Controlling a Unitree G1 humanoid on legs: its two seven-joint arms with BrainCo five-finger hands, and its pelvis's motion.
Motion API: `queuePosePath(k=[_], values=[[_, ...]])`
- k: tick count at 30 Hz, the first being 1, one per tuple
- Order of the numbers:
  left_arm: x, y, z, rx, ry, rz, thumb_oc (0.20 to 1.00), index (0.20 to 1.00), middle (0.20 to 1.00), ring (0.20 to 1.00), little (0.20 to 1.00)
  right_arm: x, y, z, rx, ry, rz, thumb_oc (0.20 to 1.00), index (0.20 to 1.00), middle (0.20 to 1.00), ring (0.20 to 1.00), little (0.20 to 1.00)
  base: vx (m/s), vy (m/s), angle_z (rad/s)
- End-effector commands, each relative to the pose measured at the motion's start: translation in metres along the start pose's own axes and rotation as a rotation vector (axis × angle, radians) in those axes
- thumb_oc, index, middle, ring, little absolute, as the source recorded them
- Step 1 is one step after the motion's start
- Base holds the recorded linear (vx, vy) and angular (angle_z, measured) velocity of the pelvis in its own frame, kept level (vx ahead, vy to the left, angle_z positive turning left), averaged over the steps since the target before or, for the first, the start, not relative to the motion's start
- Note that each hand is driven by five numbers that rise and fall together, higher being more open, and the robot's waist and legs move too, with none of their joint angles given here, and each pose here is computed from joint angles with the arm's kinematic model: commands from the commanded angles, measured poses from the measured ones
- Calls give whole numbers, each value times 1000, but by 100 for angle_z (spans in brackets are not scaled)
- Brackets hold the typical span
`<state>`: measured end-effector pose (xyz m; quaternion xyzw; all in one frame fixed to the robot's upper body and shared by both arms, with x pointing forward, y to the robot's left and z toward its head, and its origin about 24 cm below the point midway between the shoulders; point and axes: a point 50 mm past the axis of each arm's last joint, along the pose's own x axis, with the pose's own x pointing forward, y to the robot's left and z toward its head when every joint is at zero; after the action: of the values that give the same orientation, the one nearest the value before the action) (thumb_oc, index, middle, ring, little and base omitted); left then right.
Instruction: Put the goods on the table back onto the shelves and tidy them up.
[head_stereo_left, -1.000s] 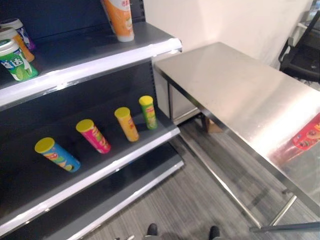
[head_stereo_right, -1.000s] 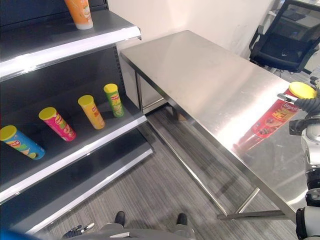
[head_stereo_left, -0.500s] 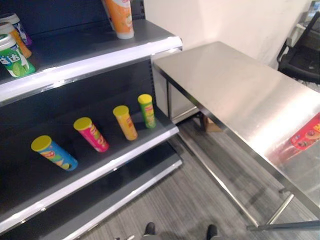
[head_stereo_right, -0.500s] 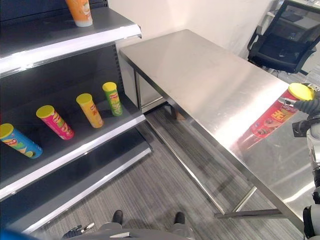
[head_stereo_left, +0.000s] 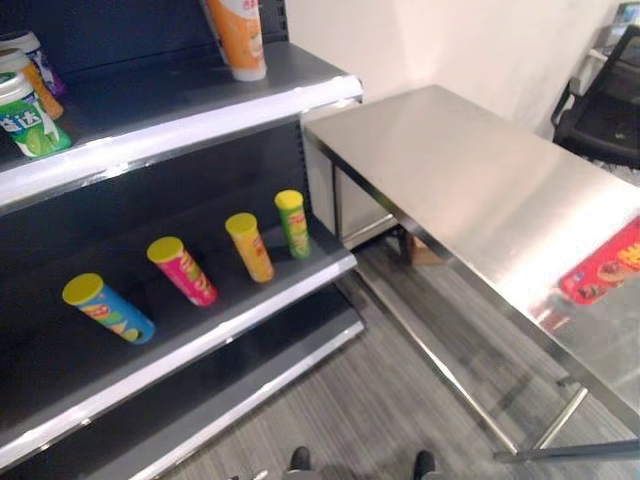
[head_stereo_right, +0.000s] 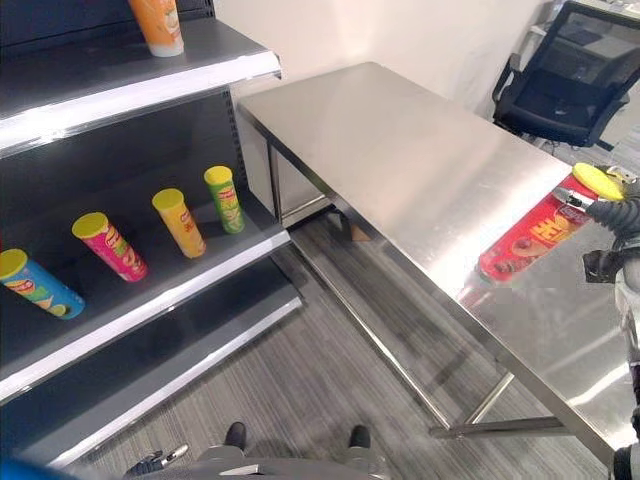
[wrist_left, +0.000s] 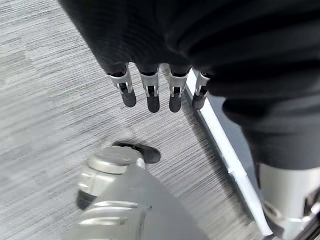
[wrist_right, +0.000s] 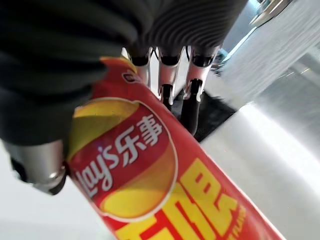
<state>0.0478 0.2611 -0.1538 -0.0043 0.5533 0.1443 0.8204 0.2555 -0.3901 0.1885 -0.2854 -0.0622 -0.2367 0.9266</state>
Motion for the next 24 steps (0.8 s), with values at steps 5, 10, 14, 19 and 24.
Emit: queuePosePath(k=[5, 10, 14, 19, 24], values=[[5, 6, 41, -18, -131, 47, 1000, 1000, 1000, 1000, 1000, -8, -12, 102, 123, -533, -180, 200, 200, 200, 200, 200, -126, 32, 37], [6, 3, 46, -27, -159, 53, 1000, 1000, 1000, 1000, 1000, -22, -13, 111, 92, -605, -200, 200, 200, 200, 200, 200, -65, 325, 51], [5, 6, 44, -5, -151, 64, 1000, 1000, 1000, 1000, 1000, -29, -12, 106, 54, -588, -180, 200, 200, 200, 200, 200, 33, 440, 50], [5, 12, 45, 100, -147, 56, 1000, 1000, 1000, 1000, 1000, -36, -6, 100, 67, -576, -164, 200, 200, 200, 200, 200, -17, 546, 27], [1, 31, 44, 82, -147, 98, 1000, 1000, 1000, 1000, 1000, -37, 10, 103, 44, -588, -94, 200, 200, 200, 200, 200, -113, 392, -4]])
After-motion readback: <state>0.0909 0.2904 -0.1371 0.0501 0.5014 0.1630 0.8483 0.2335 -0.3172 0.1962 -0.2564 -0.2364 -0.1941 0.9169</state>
